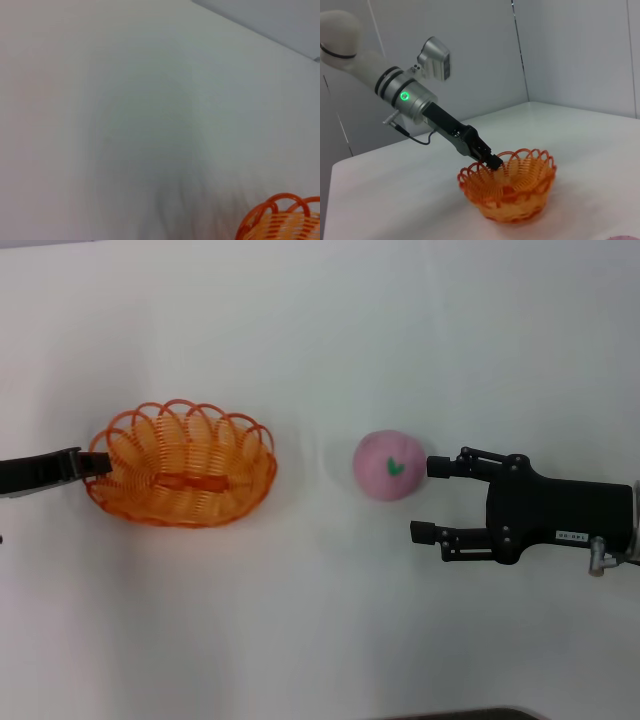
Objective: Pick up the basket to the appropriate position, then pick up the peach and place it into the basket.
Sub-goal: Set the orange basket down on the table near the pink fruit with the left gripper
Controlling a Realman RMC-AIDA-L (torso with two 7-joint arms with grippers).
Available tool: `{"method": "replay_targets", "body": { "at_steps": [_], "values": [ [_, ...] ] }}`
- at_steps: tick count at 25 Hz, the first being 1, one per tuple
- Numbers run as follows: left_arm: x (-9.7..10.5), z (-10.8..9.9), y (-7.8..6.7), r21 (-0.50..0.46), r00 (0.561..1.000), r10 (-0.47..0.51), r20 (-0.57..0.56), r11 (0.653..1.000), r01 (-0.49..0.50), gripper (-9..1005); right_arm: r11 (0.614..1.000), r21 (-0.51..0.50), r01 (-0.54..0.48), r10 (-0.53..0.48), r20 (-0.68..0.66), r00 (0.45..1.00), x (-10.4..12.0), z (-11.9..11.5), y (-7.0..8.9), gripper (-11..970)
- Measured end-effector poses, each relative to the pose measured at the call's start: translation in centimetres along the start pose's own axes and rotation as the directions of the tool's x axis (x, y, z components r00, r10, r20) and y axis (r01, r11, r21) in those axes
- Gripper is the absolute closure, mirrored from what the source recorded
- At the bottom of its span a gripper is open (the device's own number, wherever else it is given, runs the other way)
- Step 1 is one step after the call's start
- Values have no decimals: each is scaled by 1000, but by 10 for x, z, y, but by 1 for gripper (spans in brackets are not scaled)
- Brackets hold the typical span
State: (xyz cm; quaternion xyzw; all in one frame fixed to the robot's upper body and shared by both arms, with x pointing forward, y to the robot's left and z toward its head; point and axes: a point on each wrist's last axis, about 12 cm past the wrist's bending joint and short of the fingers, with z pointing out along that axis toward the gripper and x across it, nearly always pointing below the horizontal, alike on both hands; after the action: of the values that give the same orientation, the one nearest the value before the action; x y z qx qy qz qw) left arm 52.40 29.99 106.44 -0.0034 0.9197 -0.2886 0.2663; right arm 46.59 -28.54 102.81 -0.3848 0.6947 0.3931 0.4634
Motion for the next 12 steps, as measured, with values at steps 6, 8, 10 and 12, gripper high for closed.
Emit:
{"method": "replay_targets", "body": {
  "at_steps": [6,8,10,12],
  "values": [
    [3,-2,-7,69,1000,-22,-15,997,23,943,1000,-1,2,-2,-1,1000,-1,1,-1,67],
    [2,-4,-8,77,1000,-22,-12,997,22,943,1000,-3,5,-5,-2,1000,-1,1,-1,67],
    [2,-7,-9,78,1000,-27,-10,997,27,943,1000,-5,7,-7,-2,1000,-2,2,-1,67],
    [1,-9,-10,82,999,-30,-11,996,31,942,1000,-5,8,-8,0,1000,-2,2,-2,67]
  ]
}}
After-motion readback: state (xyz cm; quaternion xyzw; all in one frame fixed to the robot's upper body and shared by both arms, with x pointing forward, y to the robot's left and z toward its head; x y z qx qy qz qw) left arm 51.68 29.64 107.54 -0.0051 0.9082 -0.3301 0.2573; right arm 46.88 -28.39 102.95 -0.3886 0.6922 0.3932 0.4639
